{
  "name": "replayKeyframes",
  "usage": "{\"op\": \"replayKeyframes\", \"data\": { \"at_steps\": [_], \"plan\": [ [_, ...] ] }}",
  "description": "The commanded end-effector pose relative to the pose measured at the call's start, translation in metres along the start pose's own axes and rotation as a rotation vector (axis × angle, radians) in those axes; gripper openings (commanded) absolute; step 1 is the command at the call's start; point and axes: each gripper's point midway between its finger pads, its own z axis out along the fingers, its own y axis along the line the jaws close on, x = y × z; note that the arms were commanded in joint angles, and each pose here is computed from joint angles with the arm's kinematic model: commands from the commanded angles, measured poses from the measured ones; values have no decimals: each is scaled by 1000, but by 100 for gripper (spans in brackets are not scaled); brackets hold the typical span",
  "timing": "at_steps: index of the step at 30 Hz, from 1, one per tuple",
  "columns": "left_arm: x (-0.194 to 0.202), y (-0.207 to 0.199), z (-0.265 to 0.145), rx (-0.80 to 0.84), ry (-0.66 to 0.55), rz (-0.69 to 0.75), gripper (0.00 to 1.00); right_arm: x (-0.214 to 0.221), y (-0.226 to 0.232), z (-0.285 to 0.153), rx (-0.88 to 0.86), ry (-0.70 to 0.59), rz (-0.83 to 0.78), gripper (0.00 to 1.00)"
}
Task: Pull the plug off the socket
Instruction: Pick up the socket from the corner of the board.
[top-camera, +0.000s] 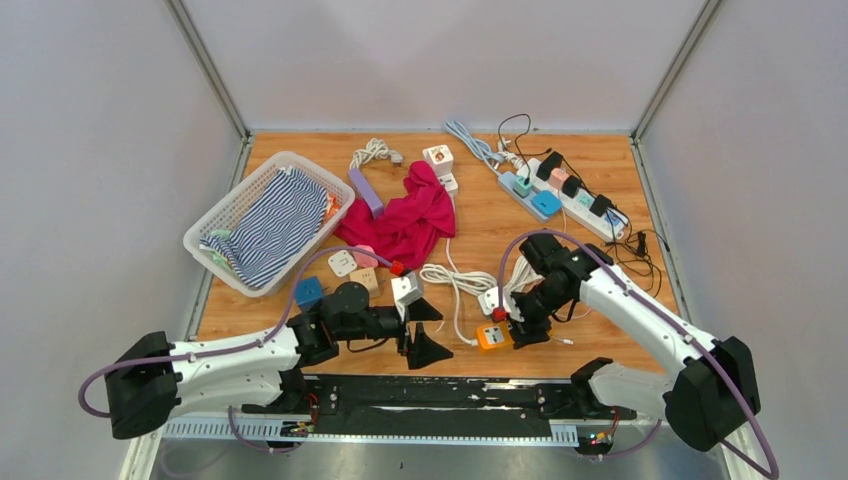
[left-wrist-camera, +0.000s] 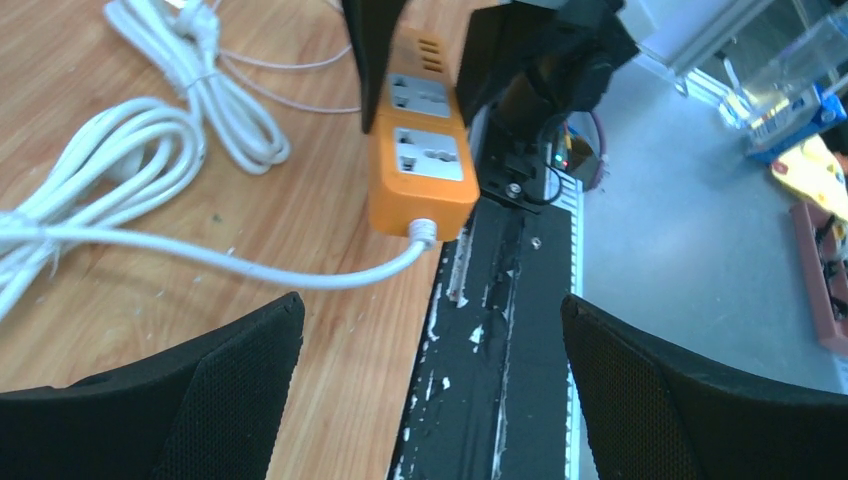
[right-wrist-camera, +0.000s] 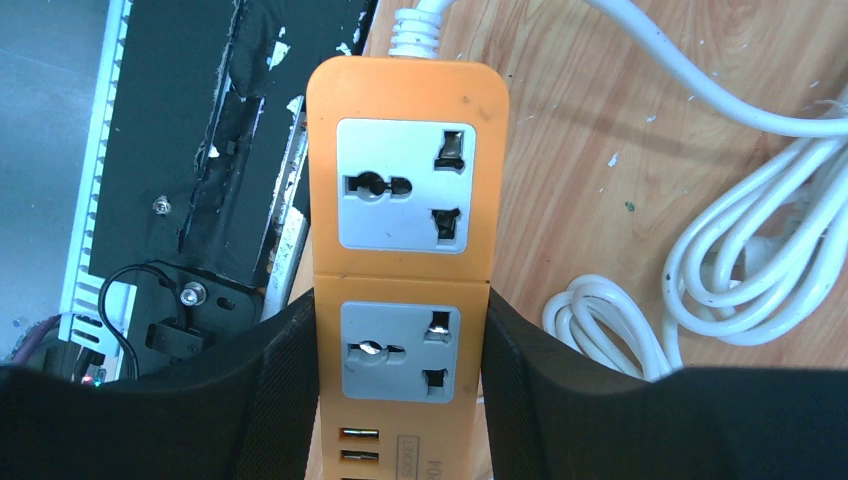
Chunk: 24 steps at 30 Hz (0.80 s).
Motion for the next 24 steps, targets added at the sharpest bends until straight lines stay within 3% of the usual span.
{"op": "replayKeyframes", "data": {
  "at_steps": [1,8,18,24],
  "plan": [
    [-19,-20,15,64,-37,228,100,-20,10,-10,-17,-104,-13,0],
    [-30,-23,31,85,-60,387,100,-26,12,-16,-10,-144,-14,0],
    [-19,-32,67,172,42,278,100,-27,12,-17,-12,-158,-14,0],
    [-6,-22,82,100,75,280,100,-29,11,-18,-7,-169,-8,0]
  ]
}}
